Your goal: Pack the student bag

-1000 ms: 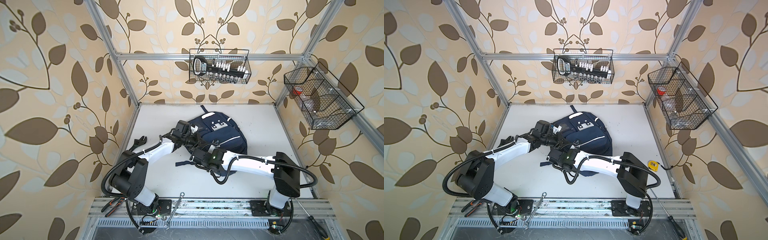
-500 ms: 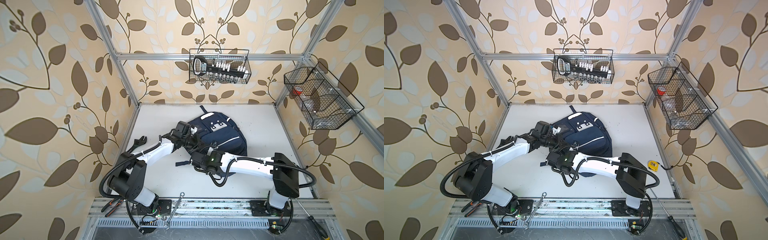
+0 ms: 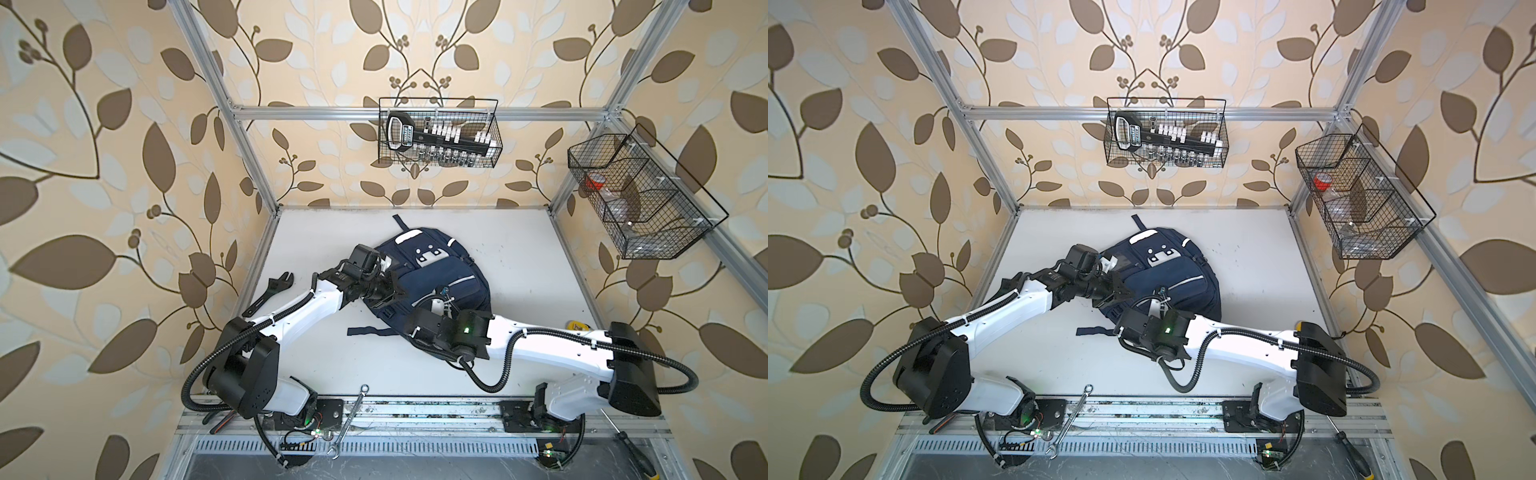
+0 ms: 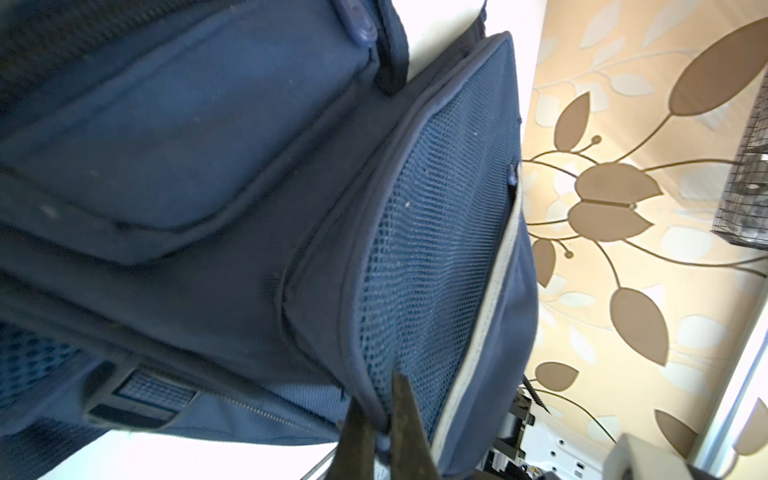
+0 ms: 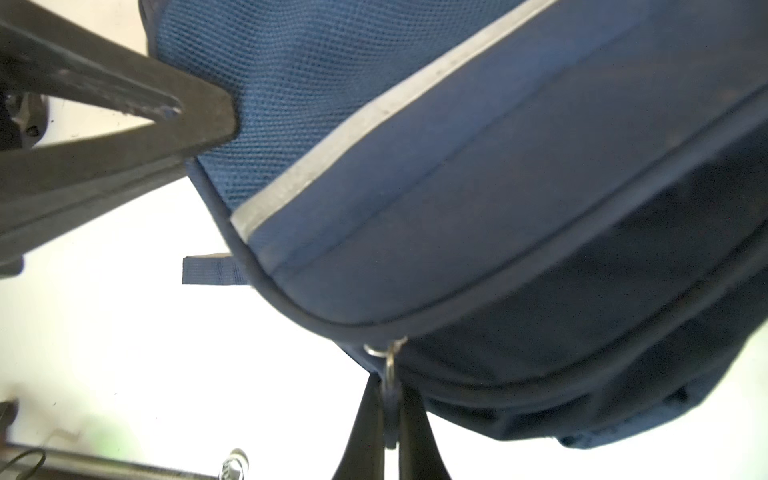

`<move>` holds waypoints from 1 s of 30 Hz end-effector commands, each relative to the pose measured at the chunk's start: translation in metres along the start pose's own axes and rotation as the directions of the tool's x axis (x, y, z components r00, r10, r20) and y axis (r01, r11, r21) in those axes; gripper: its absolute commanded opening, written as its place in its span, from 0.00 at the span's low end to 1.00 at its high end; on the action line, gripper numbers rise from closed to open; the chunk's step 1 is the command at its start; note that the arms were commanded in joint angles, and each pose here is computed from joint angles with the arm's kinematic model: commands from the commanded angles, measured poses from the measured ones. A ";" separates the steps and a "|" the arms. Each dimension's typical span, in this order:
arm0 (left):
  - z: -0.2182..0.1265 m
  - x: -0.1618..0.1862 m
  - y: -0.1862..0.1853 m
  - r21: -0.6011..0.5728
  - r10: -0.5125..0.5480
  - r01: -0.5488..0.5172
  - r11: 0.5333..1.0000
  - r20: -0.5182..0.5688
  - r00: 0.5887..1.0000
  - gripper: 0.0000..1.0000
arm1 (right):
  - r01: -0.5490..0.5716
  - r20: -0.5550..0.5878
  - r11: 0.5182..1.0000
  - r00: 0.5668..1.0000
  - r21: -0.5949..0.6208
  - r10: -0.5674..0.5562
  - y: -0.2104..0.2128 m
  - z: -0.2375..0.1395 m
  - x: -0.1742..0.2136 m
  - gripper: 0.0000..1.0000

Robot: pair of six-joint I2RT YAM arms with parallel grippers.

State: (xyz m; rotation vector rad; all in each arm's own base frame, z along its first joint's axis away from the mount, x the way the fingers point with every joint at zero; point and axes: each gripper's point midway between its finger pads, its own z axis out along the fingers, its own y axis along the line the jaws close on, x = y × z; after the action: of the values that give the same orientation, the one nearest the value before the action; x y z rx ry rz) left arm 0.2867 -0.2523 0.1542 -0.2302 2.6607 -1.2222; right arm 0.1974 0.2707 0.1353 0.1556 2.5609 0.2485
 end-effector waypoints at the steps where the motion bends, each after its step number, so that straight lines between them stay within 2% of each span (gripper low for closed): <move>1: -0.033 -0.038 0.008 -0.132 0.079 -0.053 0.990 0.203 0.976 0.00 | 0.112 -0.015 0.987 0.994 0.117 -0.111 -0.047 -0.005 0.002 0.00; 4: -0.039 -0.041 0.012 -0.166 0.092 -0.055 0.985 0.227 0.969 0.00 | 0.150 -0.009 0.988 0.989 0.042 -0.149 -0.044 -0.013 -0.001 0.00; 10: -0.041 -0.045 0.024 -0.224 0.083 -0.030 0.974 0.233 0.969 0.00 | 0.126 -0.040 0.990 0.992 0.063 -0.123 -0.074 -0.009 -0.005 0.00; 13: -0.048 -0.055 0.036 -0.266 0.058 0.012 0.964 0.253 0.966 0.00 | 0.138 -0.046 0.990 0.990 0.031 -0.137 -0.071 -0.005 -0.003 0.00; 19: -0.073 -0.089 0.069 -0.349 -0.023 0.147 0.926 0.337 0.941 0.00 | 0.150 -0.064 0.987 0.986 -0.063 -0.154 -0.050 -0.001 0.003 0.00; 23: -0.076 -0.114 0.094 -0.364 -0.107 0.246 0.899 0.362 0.926 0.00 | 0.160 -0.051 0.976 0.984 -0.148 -0.169 -0.023 -0.003 0.007 0.00; 27: -0.074 -0.127 0.092 -0.308 -0.143 0.256 0.916 0.345 0.928 0.00 | 0.163 -0.036 0.961 0.984 -0.225 -0.175 0.012 -0.009 0.007 0.00; 29: -0.078 -0.120 0.085 -0.288 -0.137 0.243 0.926 0.344 0.929 0.00 | 0.173 -0.028 0.948 0.982 -0.266 -0.187 0.032 -0.012 0.006 0.00; 30: -0.080 -0.114 0.082 -0.278 -0.137 0.240 0.930 0.345 0.929 0.03 | 0.176 -0.026 0.944 0.981 -0.278 -0.191 0.039 -0.012 0.006 0.00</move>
State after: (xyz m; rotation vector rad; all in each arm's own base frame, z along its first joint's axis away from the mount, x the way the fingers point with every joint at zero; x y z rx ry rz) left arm 0.3267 -0.1707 0.1352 -0.6227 2.8112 -0.9658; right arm 0.2079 0.3075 0.1560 -0.1096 2.4624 0.5816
